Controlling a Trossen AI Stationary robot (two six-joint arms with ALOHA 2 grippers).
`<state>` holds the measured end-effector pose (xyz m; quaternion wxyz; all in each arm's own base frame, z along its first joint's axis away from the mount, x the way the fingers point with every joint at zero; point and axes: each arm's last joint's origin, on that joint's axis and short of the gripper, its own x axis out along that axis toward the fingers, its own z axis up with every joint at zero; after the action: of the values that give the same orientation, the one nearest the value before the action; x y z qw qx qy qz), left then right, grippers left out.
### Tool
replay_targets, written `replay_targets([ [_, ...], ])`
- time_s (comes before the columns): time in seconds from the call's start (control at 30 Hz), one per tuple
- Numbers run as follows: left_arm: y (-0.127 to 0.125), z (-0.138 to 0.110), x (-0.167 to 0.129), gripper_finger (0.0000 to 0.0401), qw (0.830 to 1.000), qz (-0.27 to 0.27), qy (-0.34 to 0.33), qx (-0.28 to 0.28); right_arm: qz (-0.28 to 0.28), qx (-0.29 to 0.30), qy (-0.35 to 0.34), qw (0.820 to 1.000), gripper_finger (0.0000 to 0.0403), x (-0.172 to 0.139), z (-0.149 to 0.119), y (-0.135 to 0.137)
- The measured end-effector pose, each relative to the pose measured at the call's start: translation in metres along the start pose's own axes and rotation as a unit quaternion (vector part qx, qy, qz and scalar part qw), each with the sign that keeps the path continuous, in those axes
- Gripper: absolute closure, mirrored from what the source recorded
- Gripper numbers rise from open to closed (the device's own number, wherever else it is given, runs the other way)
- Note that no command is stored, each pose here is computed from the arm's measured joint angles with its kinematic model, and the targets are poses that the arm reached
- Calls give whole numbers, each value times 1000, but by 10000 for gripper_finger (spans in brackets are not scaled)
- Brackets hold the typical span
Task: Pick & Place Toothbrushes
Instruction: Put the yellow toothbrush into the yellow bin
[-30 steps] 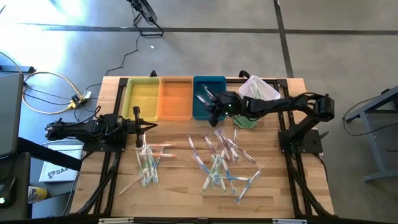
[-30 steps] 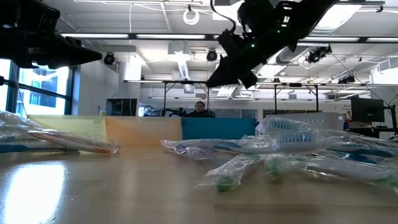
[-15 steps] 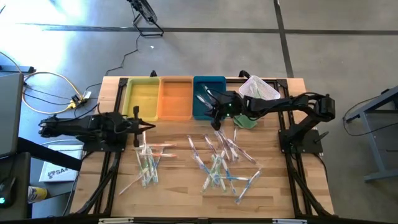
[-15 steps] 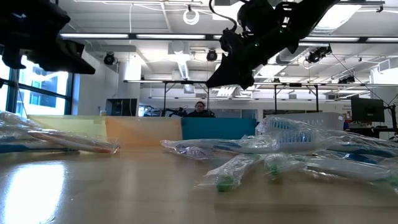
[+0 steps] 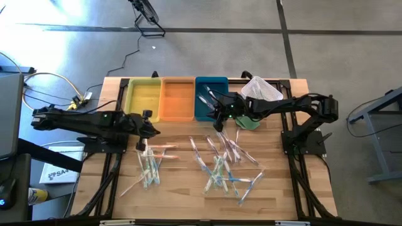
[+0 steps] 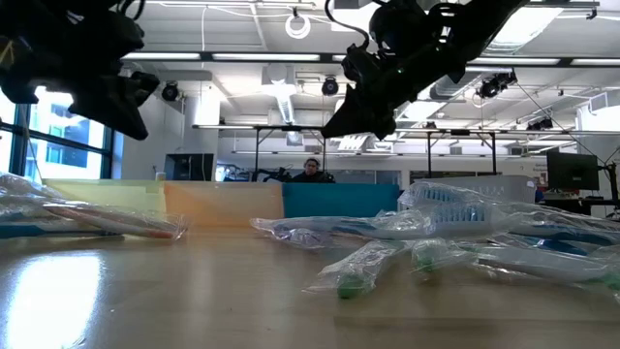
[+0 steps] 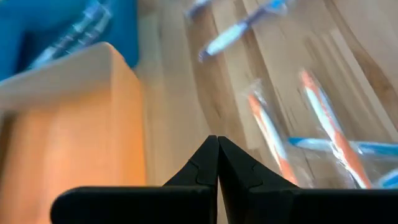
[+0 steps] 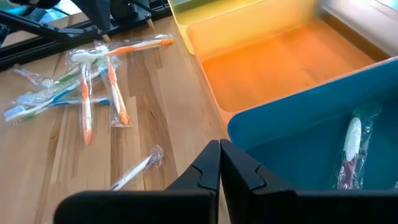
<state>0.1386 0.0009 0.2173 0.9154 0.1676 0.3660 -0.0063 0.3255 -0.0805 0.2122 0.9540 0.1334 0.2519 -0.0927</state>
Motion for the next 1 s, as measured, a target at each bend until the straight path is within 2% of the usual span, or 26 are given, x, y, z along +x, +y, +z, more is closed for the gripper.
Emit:
replay_targets([
  [0.13, 0, 8, 10, 401, 999, -33, 23, 3, 0, -7, 1, 1000, 399, 0, 0, 0],
  [0.4, -6, 8, 25, 401, 993, -104, 51, 9, 0, -10, 2, 1000, 400, 0, 0, 0],
  [0.77, -7, 6, 28, 399, 991, -114, 68, 0, 0, -10, 2, 1000, 399, 0, 0, 0],
  [0.87, -7, 6, 28, 378, 991, -113, 70, -14, 0, -10, 2, 1000, 399, 0, 0, 0],
  [1.0, -7, 6, 28, 324, 991, -113, 70, -20, 0, -10, 2, 1000, 399, 0, 0, 0],
])
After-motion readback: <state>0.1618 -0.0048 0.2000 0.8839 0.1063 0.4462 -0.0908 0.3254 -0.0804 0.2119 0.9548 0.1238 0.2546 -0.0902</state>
